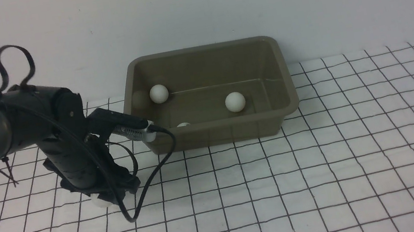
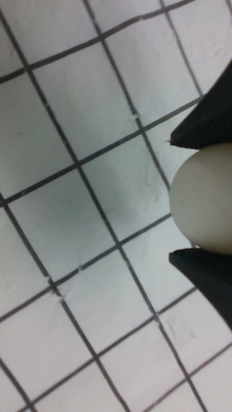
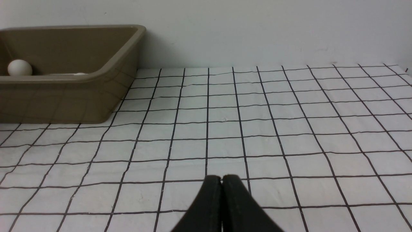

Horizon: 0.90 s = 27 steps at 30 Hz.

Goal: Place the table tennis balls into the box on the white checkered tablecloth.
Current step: 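Reach for and grasp a ping pong ball on the table beside the basket, then drop the ball into the bin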

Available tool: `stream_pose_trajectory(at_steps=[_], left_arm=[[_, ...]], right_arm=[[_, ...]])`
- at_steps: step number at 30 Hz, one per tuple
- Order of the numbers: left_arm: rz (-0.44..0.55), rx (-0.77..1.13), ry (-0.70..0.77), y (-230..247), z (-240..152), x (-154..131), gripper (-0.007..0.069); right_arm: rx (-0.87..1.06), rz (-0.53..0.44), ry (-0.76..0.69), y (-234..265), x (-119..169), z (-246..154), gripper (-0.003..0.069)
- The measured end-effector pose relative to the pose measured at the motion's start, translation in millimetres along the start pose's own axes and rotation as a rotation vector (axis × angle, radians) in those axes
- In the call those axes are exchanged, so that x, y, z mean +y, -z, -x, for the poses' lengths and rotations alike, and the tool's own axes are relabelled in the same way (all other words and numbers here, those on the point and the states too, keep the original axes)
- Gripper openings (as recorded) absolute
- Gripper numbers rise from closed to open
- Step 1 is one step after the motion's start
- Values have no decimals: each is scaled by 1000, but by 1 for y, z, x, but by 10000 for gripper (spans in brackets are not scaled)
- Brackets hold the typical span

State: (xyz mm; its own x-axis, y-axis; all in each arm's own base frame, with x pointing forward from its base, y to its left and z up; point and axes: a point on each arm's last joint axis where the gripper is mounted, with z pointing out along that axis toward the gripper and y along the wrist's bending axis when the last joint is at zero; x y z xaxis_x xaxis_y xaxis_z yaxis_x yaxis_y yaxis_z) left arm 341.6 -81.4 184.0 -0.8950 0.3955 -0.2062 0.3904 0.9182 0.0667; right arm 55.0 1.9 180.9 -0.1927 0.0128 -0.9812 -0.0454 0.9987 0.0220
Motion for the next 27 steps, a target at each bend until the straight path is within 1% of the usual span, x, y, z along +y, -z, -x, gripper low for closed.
stream_pose_trajectory(at_steps=[5, 7, 10, 11, 13, 14, 15, 16, 17, 18, 19, 20, 23, 27], left_arm=[[0, -137, -6, 53, -1, -1, 352], [-8, -244, -18, 73, 7, -1, 352], [-19, -444, -58, 95, 33, -1, 352], [-23, -447, -53, 94, 34, -1, 352], [-39, -500, -62, 94, 49, -1, 352], [-62, -520, -58, 91, 59, -2, 352], [-60, -521, -62, 90, 61, -2, 352], [-83, -540, -58, 86, 72, -2, 352], [-113, -535, -52, 72, 85, -2, 352], [-119, -542, -50, 72, 88, -3, 352], [-149, -528, -43, 56, 100, -3, 352], [-149, -534, -43, 56, 100, -3, 352], [-180, -515, -57, 30, 116, -4, 352], [-202, -505, -76, 11, 124, -5, 356]], right_arm=[[0, 0, 0, 0, 0, 0, -17], [0, 0, 0, 0, 0, 0, -17], [0, 0, 0, 0, 0, 0, -17], [0, 0, 0, 0, 0, 0, -17], [0, 0, 0, 0, 0, 0, -17], [0, 0, 0, 0, 0, 0, -17], [0, 0, 0, 0, 0, 0, -17], [0, 0, 0, 0, 0, 0, -17], [0, 0, 1, 0, 0, 0, -17], [0, 0, 1, 0, 0, 0, -17], [0, 0, 1, 0, 0, 0, -17], [0, 0, 1, 0, 0, 0, -17], [0, 0, 3, 0, 0, 0, -17], [0, 0, 3, 0, 0, 0, -17]])
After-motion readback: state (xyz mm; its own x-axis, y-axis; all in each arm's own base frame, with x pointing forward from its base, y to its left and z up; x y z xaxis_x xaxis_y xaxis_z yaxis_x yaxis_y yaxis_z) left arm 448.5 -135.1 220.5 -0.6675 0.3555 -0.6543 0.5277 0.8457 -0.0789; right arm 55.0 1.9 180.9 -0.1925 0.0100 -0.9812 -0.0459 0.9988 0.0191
